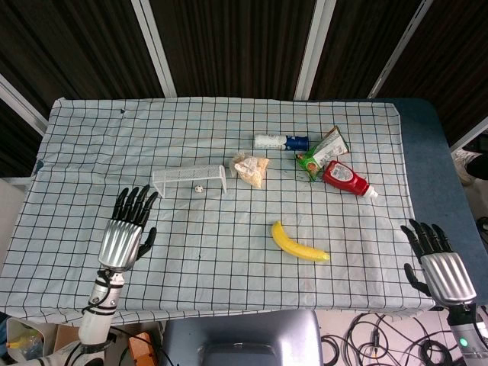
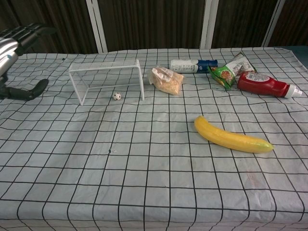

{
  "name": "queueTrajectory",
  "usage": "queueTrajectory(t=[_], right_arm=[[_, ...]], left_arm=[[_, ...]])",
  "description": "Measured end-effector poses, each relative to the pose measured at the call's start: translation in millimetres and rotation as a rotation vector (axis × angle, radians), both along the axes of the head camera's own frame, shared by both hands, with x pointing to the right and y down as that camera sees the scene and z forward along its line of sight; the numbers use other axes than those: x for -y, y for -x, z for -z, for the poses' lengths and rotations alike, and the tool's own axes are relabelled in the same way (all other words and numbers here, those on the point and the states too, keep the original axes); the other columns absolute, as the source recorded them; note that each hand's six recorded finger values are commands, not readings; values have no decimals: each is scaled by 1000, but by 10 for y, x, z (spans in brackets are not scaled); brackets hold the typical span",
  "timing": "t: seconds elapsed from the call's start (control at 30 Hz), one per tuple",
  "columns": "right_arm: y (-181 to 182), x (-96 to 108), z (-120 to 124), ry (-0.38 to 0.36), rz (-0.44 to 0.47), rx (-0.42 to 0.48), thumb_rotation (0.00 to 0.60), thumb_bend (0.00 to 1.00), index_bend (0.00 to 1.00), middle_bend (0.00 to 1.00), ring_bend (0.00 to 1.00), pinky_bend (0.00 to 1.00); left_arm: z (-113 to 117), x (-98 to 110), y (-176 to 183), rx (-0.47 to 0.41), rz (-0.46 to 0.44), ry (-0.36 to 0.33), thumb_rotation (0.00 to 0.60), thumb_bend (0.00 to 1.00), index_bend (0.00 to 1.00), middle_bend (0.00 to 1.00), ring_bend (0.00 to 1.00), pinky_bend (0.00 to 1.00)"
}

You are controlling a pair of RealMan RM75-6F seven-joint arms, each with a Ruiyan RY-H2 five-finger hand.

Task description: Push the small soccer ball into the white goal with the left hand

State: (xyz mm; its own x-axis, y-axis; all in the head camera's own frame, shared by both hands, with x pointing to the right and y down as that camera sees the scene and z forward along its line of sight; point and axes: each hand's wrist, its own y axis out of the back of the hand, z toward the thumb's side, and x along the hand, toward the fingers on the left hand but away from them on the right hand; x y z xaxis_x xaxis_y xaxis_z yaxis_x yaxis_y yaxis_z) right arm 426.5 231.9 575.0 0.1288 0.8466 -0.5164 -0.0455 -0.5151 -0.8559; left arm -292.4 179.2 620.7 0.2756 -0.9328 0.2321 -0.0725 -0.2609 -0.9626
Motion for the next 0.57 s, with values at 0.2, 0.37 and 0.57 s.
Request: queueTrajectory(t=[0.2, 0.37, 0.57], right_arm=[[70, -69, -10, 2, 18, -8, 600, 426, 0, 0, 0, 0], [114, -127, -20, 4, 17, -7, 600, 425, 0, 0, 0, 0], [109, -146, -12, 2, 18, -11, 600, 426, 0, 0, 0, 0]], left_arm=[[186, -589, 1023, 136, 24, 255, 600, 410, 0, 0, 0, 0], [298, -906, 1311, 88, 86, 314, 600, 402, 0, 0, 0, 0], [320, -976, 1376, 78, 64, 320, 600, 401, 0, 0, 0, 0]])
